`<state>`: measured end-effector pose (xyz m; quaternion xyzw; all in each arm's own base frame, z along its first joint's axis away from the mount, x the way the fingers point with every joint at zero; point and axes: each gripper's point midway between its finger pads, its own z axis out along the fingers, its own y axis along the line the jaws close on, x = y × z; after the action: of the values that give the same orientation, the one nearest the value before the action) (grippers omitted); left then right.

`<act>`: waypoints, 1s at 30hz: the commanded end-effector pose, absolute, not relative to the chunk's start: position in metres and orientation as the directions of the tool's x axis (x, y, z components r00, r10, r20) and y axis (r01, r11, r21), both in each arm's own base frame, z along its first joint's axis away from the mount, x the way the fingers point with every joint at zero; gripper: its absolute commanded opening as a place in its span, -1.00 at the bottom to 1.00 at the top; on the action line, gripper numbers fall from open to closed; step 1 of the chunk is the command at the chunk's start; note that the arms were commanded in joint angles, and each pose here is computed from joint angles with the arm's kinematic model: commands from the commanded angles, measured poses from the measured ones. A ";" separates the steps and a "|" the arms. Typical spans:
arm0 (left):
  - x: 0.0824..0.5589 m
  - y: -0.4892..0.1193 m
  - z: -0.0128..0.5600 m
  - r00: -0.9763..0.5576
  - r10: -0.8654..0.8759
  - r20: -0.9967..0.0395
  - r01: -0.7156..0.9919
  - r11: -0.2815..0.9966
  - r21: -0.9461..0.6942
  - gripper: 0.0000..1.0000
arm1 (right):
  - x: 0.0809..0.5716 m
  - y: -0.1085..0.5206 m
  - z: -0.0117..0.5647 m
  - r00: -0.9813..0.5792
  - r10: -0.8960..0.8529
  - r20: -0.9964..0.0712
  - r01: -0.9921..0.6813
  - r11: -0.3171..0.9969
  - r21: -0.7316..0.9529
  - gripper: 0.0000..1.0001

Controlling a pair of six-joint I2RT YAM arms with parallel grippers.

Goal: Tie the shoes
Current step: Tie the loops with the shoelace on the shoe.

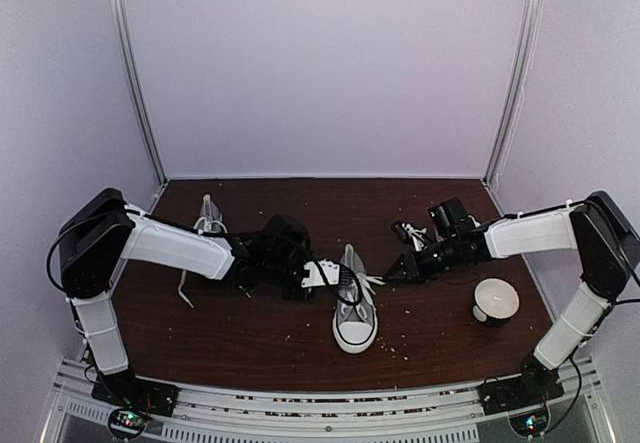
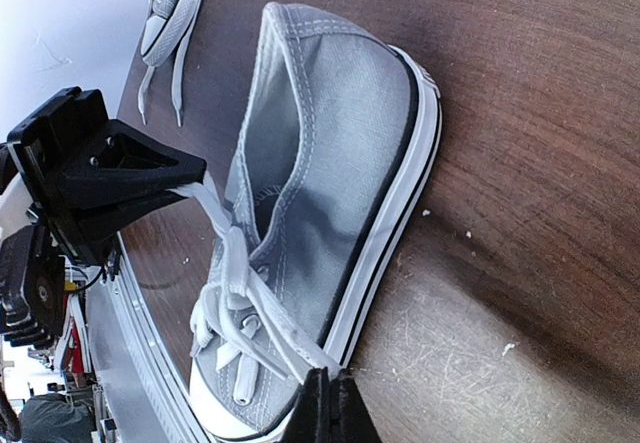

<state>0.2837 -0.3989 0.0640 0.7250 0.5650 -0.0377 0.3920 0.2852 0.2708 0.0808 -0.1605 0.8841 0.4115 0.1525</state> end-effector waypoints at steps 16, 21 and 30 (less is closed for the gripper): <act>0.281 -0.407 0.122 0.249 0.662 -0.707 0.921 0.063 0.384 -0.02 | 0.290 0.294 0.100 -0.875 -0.190 -0.445 -0.468 0.566 0.678 -1.00; 0.253 -0.421 0.161 0.222 0.545 -0.809 0.966 -0.014 0.256 0.12 | 0.291 0.294 0.105 -0.872 -0.187 -0.453 -0.473 0.563 0.677 -1.00; 0.279 -0.479 0.157 -0.081 0.491 -0.868 0.984 0.176 0.007 -0.15 | 0.293 0.292 0.116 -0.866 -0.169 -0.471 -0.475 0.576 0.666 -1.00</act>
<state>0.2784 -0.4619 0.1819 0.5976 0.6113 -0.3011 0.4224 0.2862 0.2908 0.0963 -0.1838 0.8736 0.4229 0.1557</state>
